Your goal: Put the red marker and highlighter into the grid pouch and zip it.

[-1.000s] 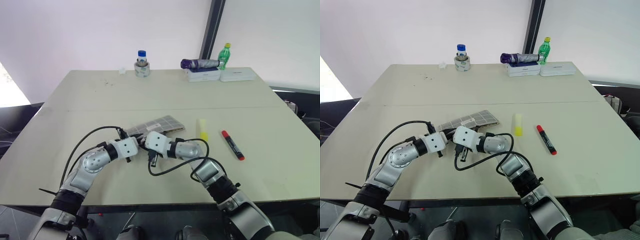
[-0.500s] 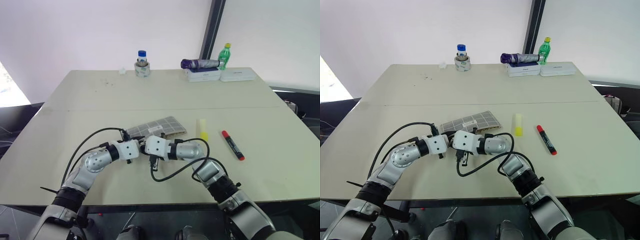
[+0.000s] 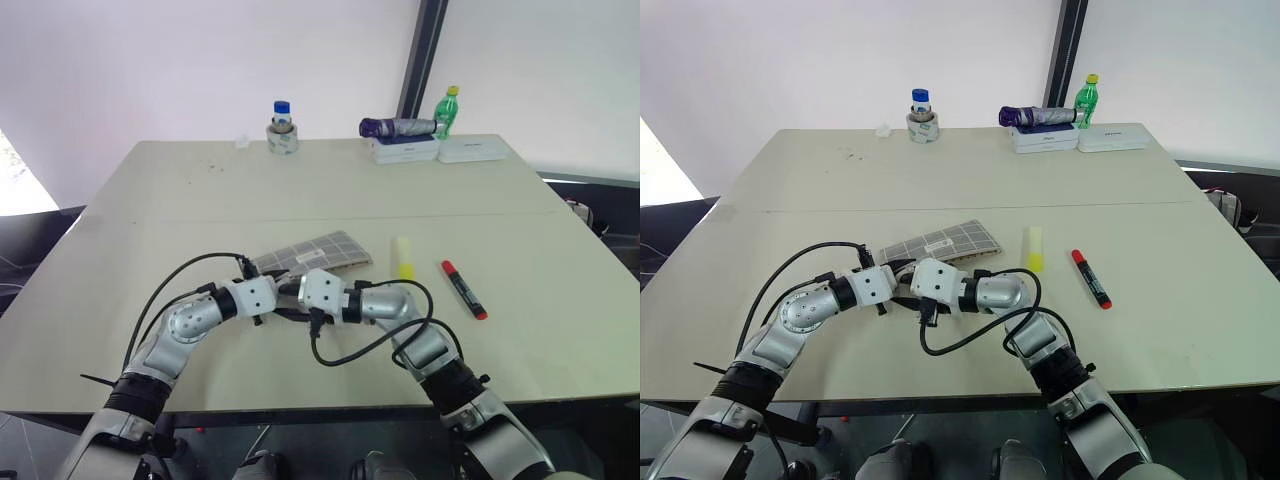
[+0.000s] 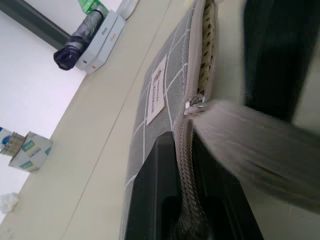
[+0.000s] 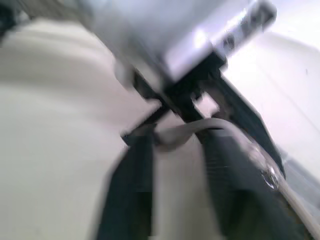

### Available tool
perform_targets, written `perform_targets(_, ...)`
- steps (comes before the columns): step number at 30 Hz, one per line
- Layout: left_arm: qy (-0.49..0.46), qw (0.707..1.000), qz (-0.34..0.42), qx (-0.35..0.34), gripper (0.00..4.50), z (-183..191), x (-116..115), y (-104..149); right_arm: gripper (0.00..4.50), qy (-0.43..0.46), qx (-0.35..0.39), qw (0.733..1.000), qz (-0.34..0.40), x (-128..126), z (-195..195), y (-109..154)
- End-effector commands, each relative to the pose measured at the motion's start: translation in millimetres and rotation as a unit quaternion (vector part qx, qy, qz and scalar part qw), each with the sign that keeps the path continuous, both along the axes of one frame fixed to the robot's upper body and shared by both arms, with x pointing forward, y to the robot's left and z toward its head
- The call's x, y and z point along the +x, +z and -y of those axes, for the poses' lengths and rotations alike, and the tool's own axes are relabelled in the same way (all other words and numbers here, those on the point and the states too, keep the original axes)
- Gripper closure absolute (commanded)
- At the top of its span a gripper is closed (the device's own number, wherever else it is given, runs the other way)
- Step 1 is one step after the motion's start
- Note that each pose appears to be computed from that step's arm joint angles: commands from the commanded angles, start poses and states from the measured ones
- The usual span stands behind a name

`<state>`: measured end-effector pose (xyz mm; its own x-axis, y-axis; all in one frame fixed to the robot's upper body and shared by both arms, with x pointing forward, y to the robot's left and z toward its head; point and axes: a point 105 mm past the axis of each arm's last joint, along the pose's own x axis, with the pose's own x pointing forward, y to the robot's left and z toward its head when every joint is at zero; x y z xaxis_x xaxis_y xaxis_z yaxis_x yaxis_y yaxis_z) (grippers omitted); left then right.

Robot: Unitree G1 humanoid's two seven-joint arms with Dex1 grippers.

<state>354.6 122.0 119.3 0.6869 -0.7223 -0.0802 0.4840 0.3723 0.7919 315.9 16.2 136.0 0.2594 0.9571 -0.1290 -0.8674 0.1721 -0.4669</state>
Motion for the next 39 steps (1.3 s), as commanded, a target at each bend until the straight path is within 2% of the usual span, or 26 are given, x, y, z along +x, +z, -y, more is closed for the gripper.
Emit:
perform_targets(1,0.016,0.999,0.019,-0.023,4.5,-8.1,4.3,15.4,0.96,0.004,0.038,0.999,0.013,-6.7,13.0,22.3)
perform_targets(2,0.017,0.999,0.019,-0.028,4.5,-8.8,4.2,16.8,0.46,-0.007,0.045,0.999,0.008,-4.7,21.4,24.1)
perform_targets(11,0.033,0.998,0.015,-0.042,4.5,-18.7,5.1,18.4,0.46,-0.155,0.077,0.985,0.0,24.7,94.0,34.2)
perform_targets(13,0.039,0.998,0.016,-0.044,4.5,-21.1,5.0,18.4,0.46,-0.25,0.082,0.965,0.011,43.7,121.3,35.7)
perform_targets(15,0.044,0.998,0.016,-0.05,4.5,-22.9,4.8,18.8,0.46,-0.312,0.116,0.943,0.01,50.7,140.9,42.6)
perform_targets(19,0.049,0.997,0.02,-0.051,4.5,-26.1,2.7,18.3,0.46,-0.377,0.171,0.91,-0.007,35.3,167.5,42.8)
perform_targets(25,0.061,0.997,0.018,-0.051,4.5,-33.9,1.8,11.9,0.46,-0.443,0.136,0.886,-0.031,-2.6,186.5,8.6)
perform_targets(29,0.061,0.997,0.015,-0.051,4.5,-34.6,1.9,9.8,0.46,-0.468,0.147,0.871,-0.025,-7.3,183.5,10.4)
perform_targets(39,0.054,0.997,0.017,-0.045,4.5,-31.8,4.1,8.8,0.46,-0.49,0.147,0.859,-0.029,-15.2,183.2,3.6)
